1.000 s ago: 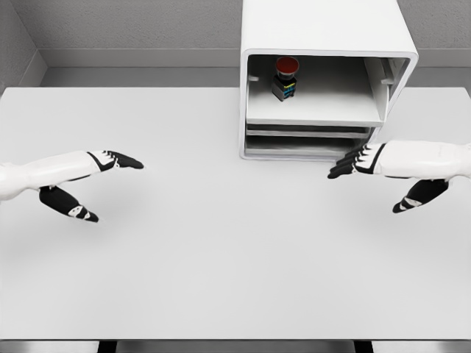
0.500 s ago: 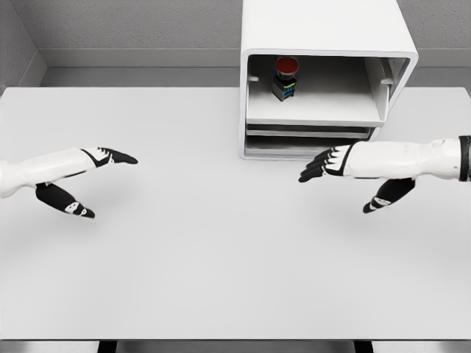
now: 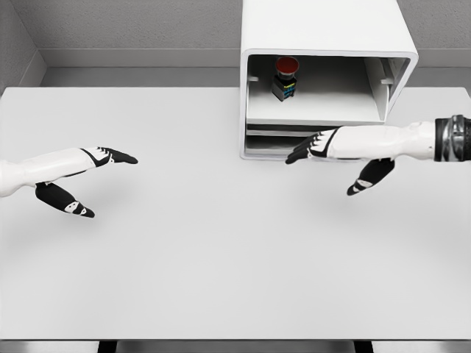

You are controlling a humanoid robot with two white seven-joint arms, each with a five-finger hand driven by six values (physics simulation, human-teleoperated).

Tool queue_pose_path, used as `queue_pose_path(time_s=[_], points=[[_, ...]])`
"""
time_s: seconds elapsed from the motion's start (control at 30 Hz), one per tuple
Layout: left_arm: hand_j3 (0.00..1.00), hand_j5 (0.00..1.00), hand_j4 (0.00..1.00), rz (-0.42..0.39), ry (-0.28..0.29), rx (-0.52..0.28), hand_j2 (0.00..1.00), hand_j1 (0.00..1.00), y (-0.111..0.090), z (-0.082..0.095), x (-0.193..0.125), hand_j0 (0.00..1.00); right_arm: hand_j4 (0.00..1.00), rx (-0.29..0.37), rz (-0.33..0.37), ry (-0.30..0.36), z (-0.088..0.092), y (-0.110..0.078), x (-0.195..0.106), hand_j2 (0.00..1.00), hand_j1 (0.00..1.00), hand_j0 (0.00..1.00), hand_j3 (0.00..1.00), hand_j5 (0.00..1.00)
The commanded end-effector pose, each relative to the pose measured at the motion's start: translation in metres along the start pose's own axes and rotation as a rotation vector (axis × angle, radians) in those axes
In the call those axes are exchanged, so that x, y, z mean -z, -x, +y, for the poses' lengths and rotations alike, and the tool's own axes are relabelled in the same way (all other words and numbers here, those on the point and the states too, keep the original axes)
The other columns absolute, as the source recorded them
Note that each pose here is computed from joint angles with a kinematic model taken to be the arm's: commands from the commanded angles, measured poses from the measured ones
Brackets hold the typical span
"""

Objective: Slide open multi-storey tabletop storage cabinets and put open load switch and slide close multi-storey tabletop storage cabinets

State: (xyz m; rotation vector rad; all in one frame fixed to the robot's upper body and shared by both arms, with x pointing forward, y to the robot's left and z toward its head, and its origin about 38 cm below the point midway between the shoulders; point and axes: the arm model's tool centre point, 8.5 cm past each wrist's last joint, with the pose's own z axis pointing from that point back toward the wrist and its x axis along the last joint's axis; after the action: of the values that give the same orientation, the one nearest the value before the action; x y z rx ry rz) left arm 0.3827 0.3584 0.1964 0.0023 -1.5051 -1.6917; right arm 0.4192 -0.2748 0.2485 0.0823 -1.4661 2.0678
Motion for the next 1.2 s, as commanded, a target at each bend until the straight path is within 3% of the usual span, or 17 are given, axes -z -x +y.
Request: queue_pose_path(time_s=[0.0,0.77,0.97,1.0,1.07,1.17], points=[[1.00,1.00,1.00,-0.002,-0.005,-0.006,1.00,1.00,0.000,0.001,0.000,1.00,1.00,0.015,0.003,0.008,0.000,0.004,0.003,1.00,1.00,1.00,1.00,1.00],[1.00,1.00,1.00,-0.004,-0.003,-0.008,1.00,1.00,0.000,0.000,0.001,1.00,1.00,0.082,0.050,0.040,-0.004,0.039,0.025,1.00,1.00,1.00,1.00,1.00],[1.00,1.00,1.00,-0.004,-0.003,-0.008,1.00,1.00,0.000,0.000,0.001,1.00,1.00,0.087,0.082,0.061,-0.014,0.049,0.021,1.00,1.00,1.00,1.00,1.00],[1.00,1.00,1.00,-0.004,-0.003,-0.008,1.00,1.00,0.000,0.000,0.001,1.00,1.00,0.083,0.077,0.058,-0.014,0.048,0.022,1.00,1.00,1.00,1.00,1.00],[1.00,1.00,1.00,-0.004,-0.003,-0.008,1.00,1.00,0.000,0.000,0.001,1.00,1.00,0.033,0.011,0.045,-0.019,0.024,0.030,1.00,1.00,1.00,1.00,1.00],[1.00,1.00,1.00,-0.004,-0.003,-0.008,1.00,1.00,0.000,0.000,0.001,1.00,1.00,-0.030,-0.024,0.022,-0.023,-0.002,0.016,1.00,1.00,1.00,1.00,1.00]])
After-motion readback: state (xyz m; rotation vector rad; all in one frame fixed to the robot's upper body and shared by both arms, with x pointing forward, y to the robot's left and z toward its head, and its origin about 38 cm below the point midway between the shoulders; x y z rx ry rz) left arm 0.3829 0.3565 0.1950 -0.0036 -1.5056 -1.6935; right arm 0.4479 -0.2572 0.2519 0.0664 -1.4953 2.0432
